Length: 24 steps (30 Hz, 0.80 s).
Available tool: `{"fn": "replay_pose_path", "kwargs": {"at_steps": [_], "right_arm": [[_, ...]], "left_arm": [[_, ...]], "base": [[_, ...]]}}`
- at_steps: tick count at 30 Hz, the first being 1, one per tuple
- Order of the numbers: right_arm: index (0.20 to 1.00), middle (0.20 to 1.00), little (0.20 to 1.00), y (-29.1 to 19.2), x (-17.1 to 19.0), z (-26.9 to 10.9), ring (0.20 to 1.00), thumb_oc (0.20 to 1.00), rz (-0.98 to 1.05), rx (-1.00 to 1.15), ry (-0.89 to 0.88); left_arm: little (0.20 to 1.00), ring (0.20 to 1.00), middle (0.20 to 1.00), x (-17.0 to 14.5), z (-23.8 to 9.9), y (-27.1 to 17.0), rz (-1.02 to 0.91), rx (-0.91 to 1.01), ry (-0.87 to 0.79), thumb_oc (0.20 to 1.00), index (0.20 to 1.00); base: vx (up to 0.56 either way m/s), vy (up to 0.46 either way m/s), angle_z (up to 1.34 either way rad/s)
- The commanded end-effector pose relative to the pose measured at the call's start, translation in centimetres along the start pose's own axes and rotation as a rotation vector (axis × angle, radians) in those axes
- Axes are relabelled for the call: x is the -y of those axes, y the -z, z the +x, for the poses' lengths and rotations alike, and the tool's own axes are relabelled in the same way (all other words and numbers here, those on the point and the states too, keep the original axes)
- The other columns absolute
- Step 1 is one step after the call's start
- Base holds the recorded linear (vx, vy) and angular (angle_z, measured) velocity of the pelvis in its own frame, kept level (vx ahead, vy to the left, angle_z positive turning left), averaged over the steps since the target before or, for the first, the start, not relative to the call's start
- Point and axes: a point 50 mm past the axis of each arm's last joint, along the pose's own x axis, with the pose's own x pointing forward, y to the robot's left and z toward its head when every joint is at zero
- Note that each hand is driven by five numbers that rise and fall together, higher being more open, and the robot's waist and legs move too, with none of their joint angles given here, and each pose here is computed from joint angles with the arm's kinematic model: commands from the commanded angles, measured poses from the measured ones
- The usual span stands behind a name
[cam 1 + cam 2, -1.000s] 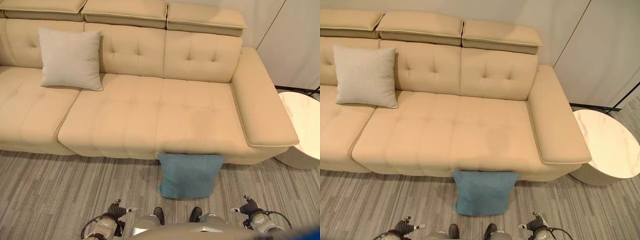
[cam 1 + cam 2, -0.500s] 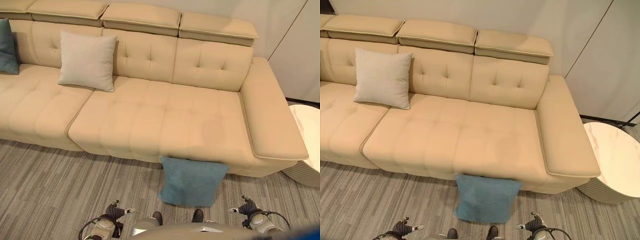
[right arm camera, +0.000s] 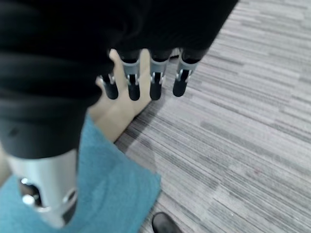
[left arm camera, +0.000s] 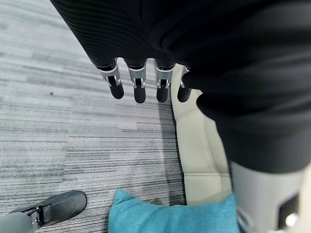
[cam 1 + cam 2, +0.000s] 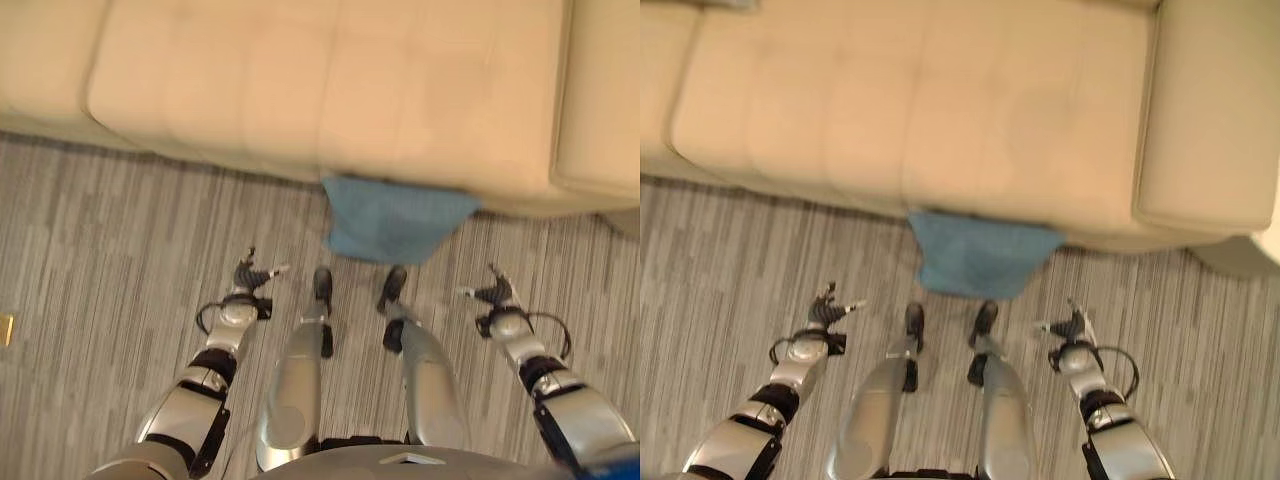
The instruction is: Pick up all the scattered cushions and arrange them neatly on the sofa.
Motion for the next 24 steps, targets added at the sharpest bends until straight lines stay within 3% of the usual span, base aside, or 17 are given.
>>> {"fn": "replay_pose_path", "kwargs": {"at_steps": [1, 2, 6, 13, 24], "right_arm": [[1.000, 1.000, 1.000, 4.3, 0.7, -1.4, 1.000, 1.000, -0.041, -0.086, 0.030], [1.000, 1.000, 1.000, -4.8, 3.3, 1.4, 1.000, 1.000, 0.101, 0.131, 0.202], [1.000, 1.000, 1.000, -12.9, 7.0, 2.0, 1.000, 1.000, 0.277, 0.333, 0.363], [1.000, 1.000, 1.000, -17.9, 9.4, 1.1, 1.000, 1.000, 0.344, 0.502, 0.442], [1.000, 1.000, 1.000, -19.2, 9.8, 0.4, 1.000, 1.000, 0.469, 0.574, 0.424]], "left_arm": [[1.000, 1.000, 1.000, 0.0, -1.6, 3.3, -0.031, -0.073, -0.023, 1.000, 1.000], [1.000, 1.000, 1.000, 1.2, 1.5, -6.6, -0.128, 0.193, -0.053, 1.000, 1.000], [1.000, 1.000, 1.000, 1.2, 2.3, -14.9, -0.176, 0.399, -0.097, 1.000, 1.000], [1.000, 1.000, 1.000, 1.3, 1.5, -19.8, -0.231, 0.554, -0.085, 1.000, 1.000], [1.000, 1.000, 1.000, 2.6, 0.4, -21.8, -0.271, 0.626, -0.052, 1.000, 1.000]], "base": [[-0.32, 0.073, -0.09], [-0.34, 0.096, -0.13], [-0.12, 0.126, -0.01], [-0.01, 0.054, -0.13], [0.01, -0.027, 0.02]]}}
